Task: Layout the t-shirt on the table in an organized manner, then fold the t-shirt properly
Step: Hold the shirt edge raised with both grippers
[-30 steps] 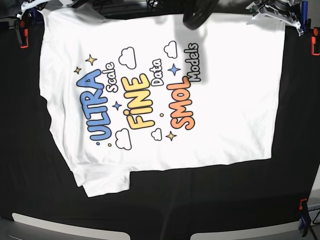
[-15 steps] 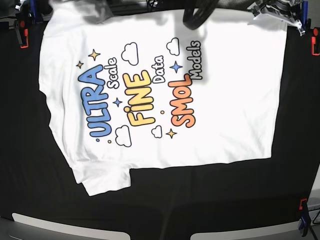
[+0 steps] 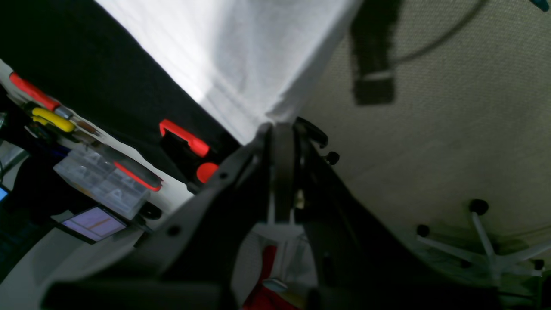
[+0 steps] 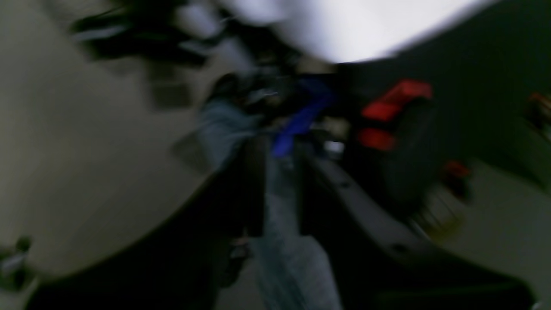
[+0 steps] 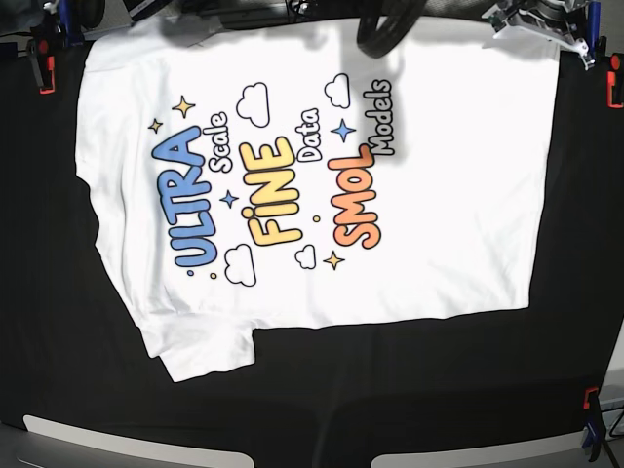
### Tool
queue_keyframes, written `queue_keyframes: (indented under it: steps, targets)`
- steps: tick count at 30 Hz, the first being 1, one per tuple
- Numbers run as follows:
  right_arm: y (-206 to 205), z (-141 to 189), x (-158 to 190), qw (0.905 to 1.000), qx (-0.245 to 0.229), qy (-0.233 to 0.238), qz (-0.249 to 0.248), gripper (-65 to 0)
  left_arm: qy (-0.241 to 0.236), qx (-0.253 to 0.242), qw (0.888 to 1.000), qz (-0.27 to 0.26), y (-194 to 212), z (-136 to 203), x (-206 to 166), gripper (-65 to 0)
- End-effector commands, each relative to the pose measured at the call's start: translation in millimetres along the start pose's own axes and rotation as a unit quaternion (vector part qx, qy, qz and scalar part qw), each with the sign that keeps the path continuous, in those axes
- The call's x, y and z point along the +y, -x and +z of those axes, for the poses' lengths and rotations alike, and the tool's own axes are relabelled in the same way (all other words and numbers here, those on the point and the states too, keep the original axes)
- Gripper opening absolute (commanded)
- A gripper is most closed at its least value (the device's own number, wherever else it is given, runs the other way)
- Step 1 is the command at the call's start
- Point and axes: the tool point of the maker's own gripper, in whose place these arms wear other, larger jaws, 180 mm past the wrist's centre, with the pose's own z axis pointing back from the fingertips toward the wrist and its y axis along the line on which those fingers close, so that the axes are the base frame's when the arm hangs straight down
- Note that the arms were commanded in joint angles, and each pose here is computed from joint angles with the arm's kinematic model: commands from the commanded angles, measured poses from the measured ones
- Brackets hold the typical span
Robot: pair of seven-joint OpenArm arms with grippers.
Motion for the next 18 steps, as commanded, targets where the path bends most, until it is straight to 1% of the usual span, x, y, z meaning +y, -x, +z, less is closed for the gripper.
queue_keyframes:
  steps: [1,2,3,4,6,8,10,15,16,18]
  targets:
    - [1,-2,7,0.9998,-0.005,-0.014,0.013,-47.3,-0.013,0.006,1.0,-0.002,4,3,6,-65.0]
    - [5,-8,14,0.9993,-0.002,-0.027,0.025,-45.1,-0.013,0.005,1.0,-0.002,4,3,6,-65.0]
    - [9,-14,16,0.9992,0.003,-0.024,0.032,-44.2,-0.013,0.006,1.0,-0.002,4,3,6,-65.0]
    - [13,-22,12,0.9991,0.011,-0.009,0.041,-43.9,-0.013,0.005,1.0,-0.002,4,3,6,-65.0]
    - [18,-35,-7,0.9972,0.026,0.041,0.057,-43.9,-0.013,0.002,1.0,-0.002,2,3,6,-65.0]
    - [14,-45,-32,0.9937,0.03,0.098,0.045,-43.9,-0.013,-0.002,1.0,-0.002,1,3,6,-65.0]
    - [5,-49,-51,0.9901,0.023,0.135,0.03,-43.9,-0.013,-0.004,1.0,-0.002,0,3,6,-65.0]
    - [-13,-53,-78,0.9856,-0.005,0.168,0.021,-43.5,-0.013,-0.004,1.0,-0.001,1,3,6,-65.0]
    - [-16,-53,-80,0.9854,-0.01,0.169,0.019,-41.5,-0.013,-0.004,1.0,-0.002,1,3,6,-65.0]
    - [-22,-53,-84,0.9843,-0.023,0.174,0.021,-35.6,-0.013,-0.004,1.0,-0.002,0,3,6,-65.0]
